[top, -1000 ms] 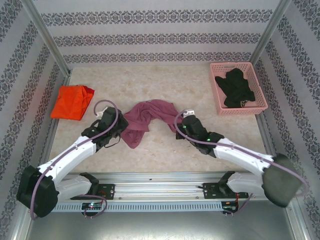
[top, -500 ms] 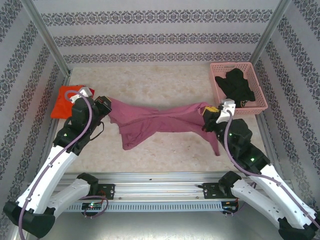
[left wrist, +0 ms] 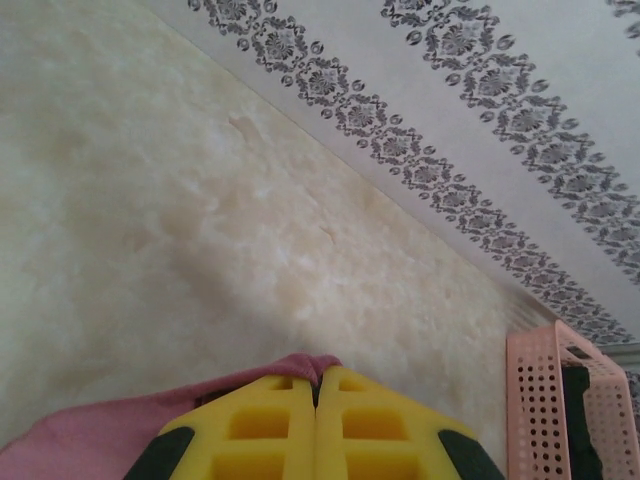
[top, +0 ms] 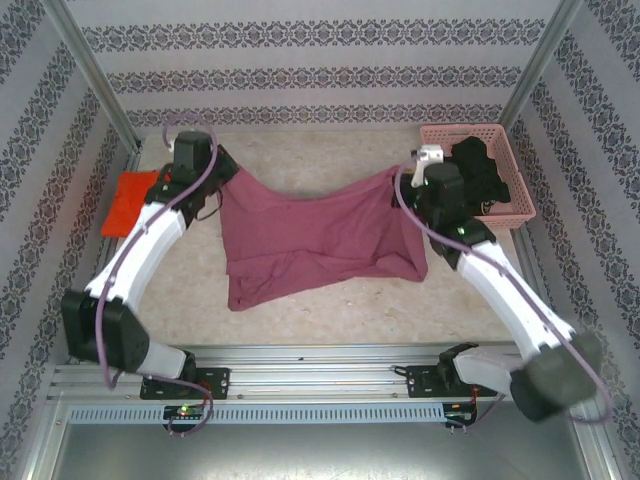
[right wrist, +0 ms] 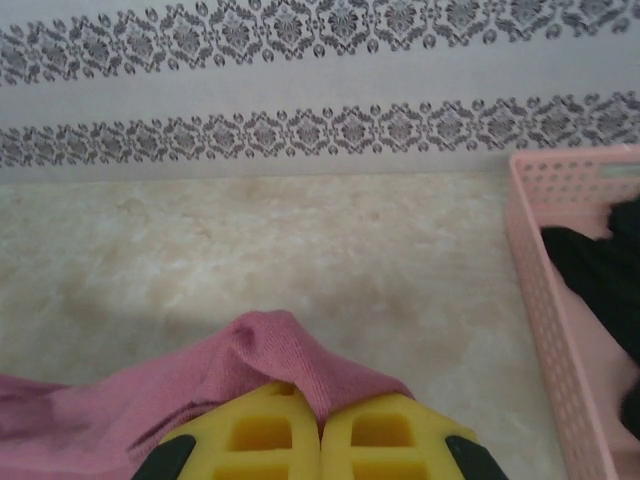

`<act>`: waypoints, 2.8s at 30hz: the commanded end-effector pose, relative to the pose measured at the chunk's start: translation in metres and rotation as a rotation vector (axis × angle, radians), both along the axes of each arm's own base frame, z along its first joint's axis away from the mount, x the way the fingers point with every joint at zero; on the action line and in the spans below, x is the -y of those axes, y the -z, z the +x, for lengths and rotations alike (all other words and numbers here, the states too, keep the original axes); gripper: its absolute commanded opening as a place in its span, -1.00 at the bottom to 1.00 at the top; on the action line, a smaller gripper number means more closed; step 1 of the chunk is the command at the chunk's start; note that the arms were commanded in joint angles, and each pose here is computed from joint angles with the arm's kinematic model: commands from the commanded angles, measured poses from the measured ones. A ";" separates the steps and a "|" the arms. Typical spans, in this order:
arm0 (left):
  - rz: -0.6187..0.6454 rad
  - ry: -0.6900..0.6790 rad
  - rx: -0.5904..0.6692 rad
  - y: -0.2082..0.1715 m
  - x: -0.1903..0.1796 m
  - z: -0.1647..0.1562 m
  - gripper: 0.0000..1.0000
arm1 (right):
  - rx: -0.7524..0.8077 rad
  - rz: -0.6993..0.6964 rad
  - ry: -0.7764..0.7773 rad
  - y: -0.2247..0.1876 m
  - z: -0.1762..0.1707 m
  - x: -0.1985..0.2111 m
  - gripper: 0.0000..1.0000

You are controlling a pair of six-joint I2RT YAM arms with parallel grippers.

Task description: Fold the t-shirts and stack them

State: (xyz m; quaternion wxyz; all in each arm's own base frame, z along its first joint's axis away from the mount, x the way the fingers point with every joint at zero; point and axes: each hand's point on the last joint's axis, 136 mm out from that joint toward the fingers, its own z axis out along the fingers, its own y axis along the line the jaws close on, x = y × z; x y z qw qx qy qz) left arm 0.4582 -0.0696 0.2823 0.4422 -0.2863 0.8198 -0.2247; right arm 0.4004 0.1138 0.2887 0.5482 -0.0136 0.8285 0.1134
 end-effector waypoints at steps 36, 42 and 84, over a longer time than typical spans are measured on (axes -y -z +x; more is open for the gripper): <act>-0.075 -0.068 -0.377 0.164 -0.044 -0.131 0.47 | -0.387 0.313 0.054 0.180 -0.092 0.012 0.56; 0.063 -0.118 -0.346 0.150 -0.064 -0.135 1.00 | -0.363 0.269 0.091 0.169 -0.093 0.023 0.62; 0.045 -0.235 -0.524 0.195 -0.043 -0.202 0.98 | -0.600 0.233 -0.012 0.239 -0.017 -0.069 0.56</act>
